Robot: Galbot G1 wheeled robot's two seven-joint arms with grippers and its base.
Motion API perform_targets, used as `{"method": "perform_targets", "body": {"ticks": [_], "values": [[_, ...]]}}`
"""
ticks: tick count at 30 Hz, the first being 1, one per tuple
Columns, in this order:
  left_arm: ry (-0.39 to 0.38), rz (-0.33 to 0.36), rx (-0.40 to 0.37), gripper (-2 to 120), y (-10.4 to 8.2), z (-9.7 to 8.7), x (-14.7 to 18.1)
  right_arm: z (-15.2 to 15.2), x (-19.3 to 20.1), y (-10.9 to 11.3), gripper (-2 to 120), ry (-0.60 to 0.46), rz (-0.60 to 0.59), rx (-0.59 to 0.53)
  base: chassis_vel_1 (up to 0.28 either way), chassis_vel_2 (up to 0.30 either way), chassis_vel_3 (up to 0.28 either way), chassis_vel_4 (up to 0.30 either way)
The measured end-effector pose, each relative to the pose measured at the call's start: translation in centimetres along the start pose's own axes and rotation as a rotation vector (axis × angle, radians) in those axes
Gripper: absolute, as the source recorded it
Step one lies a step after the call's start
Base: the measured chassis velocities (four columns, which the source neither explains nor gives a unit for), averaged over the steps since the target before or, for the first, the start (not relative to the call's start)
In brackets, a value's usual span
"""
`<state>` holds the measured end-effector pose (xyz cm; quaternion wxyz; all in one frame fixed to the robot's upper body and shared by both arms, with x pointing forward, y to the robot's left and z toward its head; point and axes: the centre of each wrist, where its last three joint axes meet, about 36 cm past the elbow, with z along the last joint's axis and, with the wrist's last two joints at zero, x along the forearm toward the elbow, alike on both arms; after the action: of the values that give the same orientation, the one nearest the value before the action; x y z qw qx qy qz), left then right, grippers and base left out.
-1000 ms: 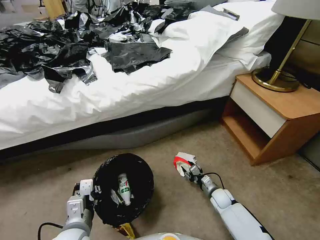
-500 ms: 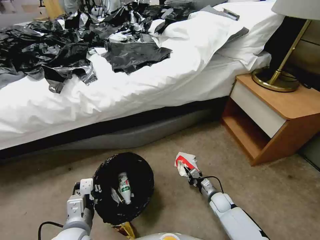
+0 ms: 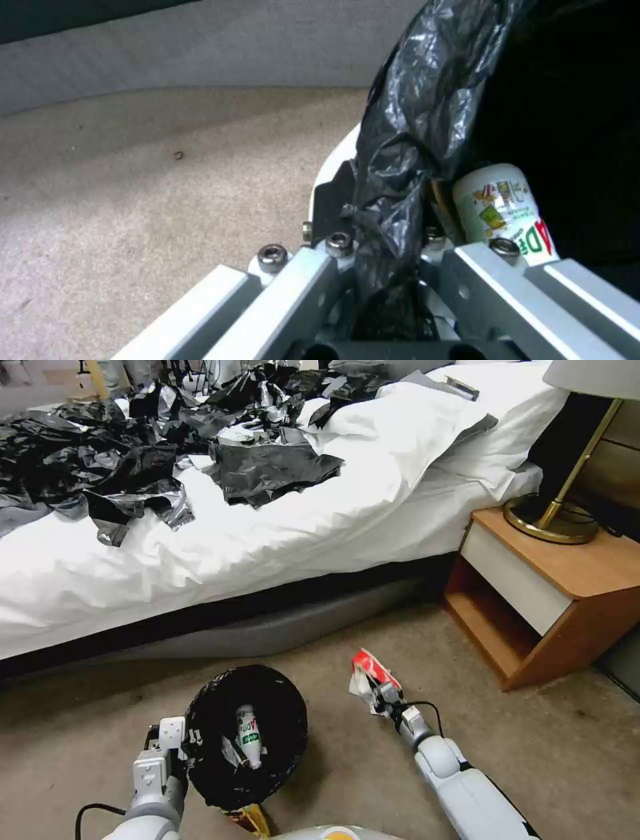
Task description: Pick up the trash bin, then pick up the garbage from the floor and place it into the trash bin.
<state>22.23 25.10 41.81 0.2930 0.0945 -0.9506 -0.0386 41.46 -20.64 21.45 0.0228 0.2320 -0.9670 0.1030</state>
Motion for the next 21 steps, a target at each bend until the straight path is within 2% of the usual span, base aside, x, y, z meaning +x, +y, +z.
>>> {"method": "perform_targets", "body": {"ticks": [1,2,5,6,8,9,10,11,15,17,21], "values": [[-0.001,0.000,-0.001,0,0.0,0.0,0.0,-1.7,-0.1,0.3,0,-0.051,-0.001,-0.004,0.000,0.000,0.000,0.000],[-0.001,0.000,-0.001,0,0.0,0.0,0.0,-1.7,-0.1,0.3,0,-0.051,-0.001,-0.004,0.000,0.000,0.000,0.000],[-0.002,0.000,-0.003,0,0.0,0.0,0.0,-7.3,0.1,1.5,0,-0.209,-0.032,-0.017,0.000,0.000,0.000,0.000],[-0.002,0.000,-0.003,0,0.0,0.0,0.0,-7.3,0.1,1.5,0,-0.209,-0.032,-0.017,0.000,0.000,0.000,0.000],[-0.002,0.002,-0.004,0,-0.1,-0.1,0.0,-11.7,0.9,3.1,0,-0.331,-0.090,-0.031,0.000,0.000,0.000,0.000],[-0.002,0.002,-0.004,0,-0.1,-0.1,0.0,-13.1,1.4,3.8,0,-0.368,-0.118,-0.038,0.000,0.000,0.000,0.000],[-0.002,0.002,-0.004,0,-0.1,-0.1,0.0,-13.1,1.4,3.8,0,-0.368,-0.118,-0.038,0.000,0.000,0.000,0.000],[-0.002,0.002,-0.005,0,-0.1,-0.1,0.0,-15.0,2.2,4.9,0,-0.415,-0.161,-0.050,0.000,0.000,0.000,0.000],[-0.002,0.003,-0.006,0,-0.2,-0.1,0.0,-16.5,4.4,7.8,0,-0.448,-0.250,-0.086,0.000,0.000,0.000,0.000],[-0.002,0.003,-0.006,0,-0.3,-0.1,0.0,-16.2,5.9,9.9,0,-0.427,-0.308,-0.104,0.000,0.000,0.000,0.000],[-0.002,0.003,-0.007,0,-0.3,-0.1,0.0,-15.3,6.9,11.4,0,-0.406,-0.347,-0.108,0.000,0.000,0.000,0.000]]}}
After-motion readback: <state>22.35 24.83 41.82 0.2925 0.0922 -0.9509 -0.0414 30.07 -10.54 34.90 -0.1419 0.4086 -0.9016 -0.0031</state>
